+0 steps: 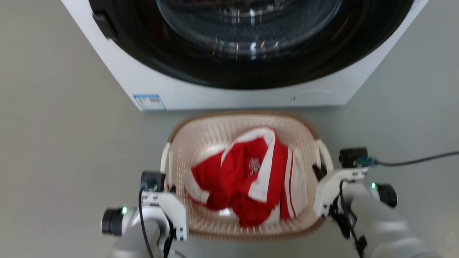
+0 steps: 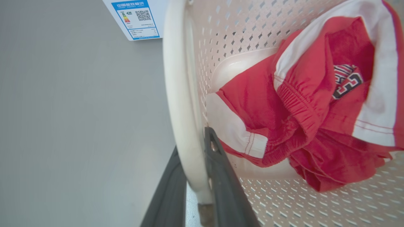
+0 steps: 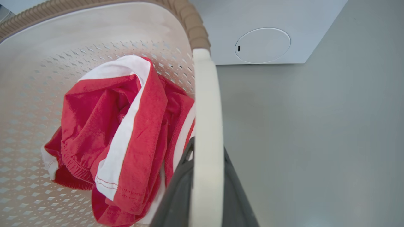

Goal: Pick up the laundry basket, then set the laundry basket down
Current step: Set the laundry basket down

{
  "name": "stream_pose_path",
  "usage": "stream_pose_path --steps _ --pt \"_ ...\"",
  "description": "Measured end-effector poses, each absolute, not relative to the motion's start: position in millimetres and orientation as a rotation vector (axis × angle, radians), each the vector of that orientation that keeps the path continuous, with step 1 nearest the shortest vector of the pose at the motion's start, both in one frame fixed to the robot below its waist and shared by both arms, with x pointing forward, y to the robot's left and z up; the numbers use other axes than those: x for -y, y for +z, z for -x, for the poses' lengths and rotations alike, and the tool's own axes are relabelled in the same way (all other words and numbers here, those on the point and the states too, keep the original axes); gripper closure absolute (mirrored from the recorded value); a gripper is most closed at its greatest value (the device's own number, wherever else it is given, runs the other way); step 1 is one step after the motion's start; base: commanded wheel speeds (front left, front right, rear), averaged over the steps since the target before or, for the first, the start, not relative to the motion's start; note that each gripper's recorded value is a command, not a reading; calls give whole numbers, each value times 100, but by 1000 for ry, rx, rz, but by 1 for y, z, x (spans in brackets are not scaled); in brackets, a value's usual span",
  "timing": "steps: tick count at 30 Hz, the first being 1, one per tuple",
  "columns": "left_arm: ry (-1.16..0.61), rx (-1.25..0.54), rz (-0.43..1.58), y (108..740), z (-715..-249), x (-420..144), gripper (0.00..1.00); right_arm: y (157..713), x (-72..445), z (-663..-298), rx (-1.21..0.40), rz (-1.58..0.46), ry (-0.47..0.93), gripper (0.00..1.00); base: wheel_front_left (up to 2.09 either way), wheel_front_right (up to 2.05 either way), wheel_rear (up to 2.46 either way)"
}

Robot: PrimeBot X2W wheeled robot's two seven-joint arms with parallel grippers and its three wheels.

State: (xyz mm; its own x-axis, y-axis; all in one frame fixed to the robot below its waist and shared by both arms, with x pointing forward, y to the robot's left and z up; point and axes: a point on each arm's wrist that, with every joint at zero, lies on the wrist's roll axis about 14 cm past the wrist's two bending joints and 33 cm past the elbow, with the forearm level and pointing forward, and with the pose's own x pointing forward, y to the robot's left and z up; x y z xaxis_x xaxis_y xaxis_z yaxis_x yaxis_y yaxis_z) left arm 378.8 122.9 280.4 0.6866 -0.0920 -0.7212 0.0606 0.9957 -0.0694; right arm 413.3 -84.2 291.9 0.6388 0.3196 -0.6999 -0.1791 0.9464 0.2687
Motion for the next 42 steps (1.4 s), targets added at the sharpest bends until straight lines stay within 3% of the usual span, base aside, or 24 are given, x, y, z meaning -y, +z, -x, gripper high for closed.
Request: stream_pose_path --steps 13,25,38,40,42 --pt "-70 -866 33 229 -431 -129 100 232 81 -471 -868 -162 291 100 0 0 0" --pt "-44 -897 33 189 -453 -135 100 182 79 -489 -909 -148 296 100 0 0 0" --pt "-32 -890 15 176 -464 -140 100 166 76 -503 -898 -139 304 100 0 0 0" --pt "-32 -886 16 177 -465 -139 100 167 77 -504 -894 -133 306 76 0 0 0" --pt "-29 -881 17 179 -467 -140 100 168 77 -504 -890 -125 311 64 0 0 0"
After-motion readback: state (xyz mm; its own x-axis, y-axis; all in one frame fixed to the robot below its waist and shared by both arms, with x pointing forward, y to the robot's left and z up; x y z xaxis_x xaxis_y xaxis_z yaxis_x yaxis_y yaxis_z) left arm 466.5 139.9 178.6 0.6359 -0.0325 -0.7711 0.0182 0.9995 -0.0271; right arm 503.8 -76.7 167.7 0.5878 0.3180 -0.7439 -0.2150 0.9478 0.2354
